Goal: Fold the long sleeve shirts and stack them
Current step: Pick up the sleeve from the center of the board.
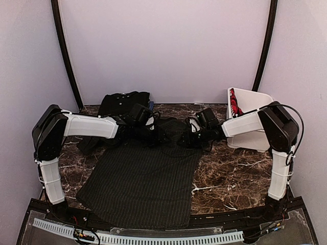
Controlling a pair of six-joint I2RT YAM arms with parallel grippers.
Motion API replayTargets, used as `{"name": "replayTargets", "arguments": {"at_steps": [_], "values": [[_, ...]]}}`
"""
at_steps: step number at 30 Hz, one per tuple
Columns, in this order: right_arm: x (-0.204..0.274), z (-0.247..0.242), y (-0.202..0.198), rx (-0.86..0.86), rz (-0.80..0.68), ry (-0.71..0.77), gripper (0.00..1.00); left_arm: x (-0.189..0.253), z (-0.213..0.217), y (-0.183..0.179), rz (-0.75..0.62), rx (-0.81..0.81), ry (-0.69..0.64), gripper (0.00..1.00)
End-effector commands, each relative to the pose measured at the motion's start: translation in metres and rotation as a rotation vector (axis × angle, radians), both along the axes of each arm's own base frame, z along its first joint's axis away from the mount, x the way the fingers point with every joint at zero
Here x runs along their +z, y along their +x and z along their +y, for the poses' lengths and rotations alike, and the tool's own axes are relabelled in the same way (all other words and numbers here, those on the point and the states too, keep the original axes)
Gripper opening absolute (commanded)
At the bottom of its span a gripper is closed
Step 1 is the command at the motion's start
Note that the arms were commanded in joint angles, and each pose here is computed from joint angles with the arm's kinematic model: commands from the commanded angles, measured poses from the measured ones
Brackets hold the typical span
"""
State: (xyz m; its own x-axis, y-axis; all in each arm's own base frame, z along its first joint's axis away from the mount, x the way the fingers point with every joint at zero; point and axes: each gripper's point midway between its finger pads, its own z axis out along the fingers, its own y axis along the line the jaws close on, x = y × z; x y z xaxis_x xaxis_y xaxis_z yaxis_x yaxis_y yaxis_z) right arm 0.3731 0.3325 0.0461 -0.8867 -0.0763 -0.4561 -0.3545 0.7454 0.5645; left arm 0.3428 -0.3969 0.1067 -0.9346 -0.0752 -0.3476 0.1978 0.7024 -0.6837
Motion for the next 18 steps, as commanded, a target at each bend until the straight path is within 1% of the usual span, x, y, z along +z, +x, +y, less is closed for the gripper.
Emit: {"name": "replayTargets", "arguments": {"at_steps": [1, 3, 5, 7, 9, 11, 14, 15, 16, 17, 18], "values": [[0.027, 0.016, 0.004, 0.026, -0.040, 0.114, 0.37, 0.024, 0.017, 0.002, -0.033, 0.034, -0.003, 0.42], [0.036, 0.015, 0.001, 0.021, -0.057, 0.129, 0.28, 0.022, 0.023, 0.002, -0.013, 0.056, -0.005, 0.42], [0.048, 0.016, -0.003, 0.022, -0.082, 0.148, 0.22, 0.022, 0.028, 0.003, 0.017, 0.080, -0.025, 0.42], [0.056, 0.020, -0.010, 0.035, -0.106, 0.151, 0.15, 0.026, 0.030, 0.001, 0.050, 0.090, -0.069, 0.42], [0.062, 0.029, -0.022, 0.065, -0.124, 0.148, 0.06, 0.034, 0.029, 0.000, 0.069, 0.097, -0.123, 0.43], [0.063, 0.036, -0.033, 0.091, -0.138, 0.137, 0.01, 0.042, 0.029, -0.001, 0.089, 0.110, -0.170, 0.44], [0.065, 0.049, -0.050, 0.132, -0.169, 0.116, 0.00, 0.049, 0.029, -0.005, 0.145, 0.114, -0.246, 0.47], [0.065, 0.054, -0.055, 0.141, -0.190, 0.101, 0.00, 0.045, 0.031, -0.009, 0.187, 0.129, -0.265, 0.47], [0.064, 0.059, -0.060, 0.156, -0.206, 0.084, 0.00, 0.050, 0.030, -0.010, 0.194, 0.115, -0.304, 0.48], [0.062, 0.063, -0.065, 0.169, -0.218, 0.069, 0.00, 0.045, 0.032, -0.015, 0.237, 0.133, -0.317, 0.49], [0.060, 0.067, -0.069, 0.182, -0.228, 0.056, 0.00, 0.050, 0.031, -0.015, 0.237, 0.125, -0.346, 0.50]]}}
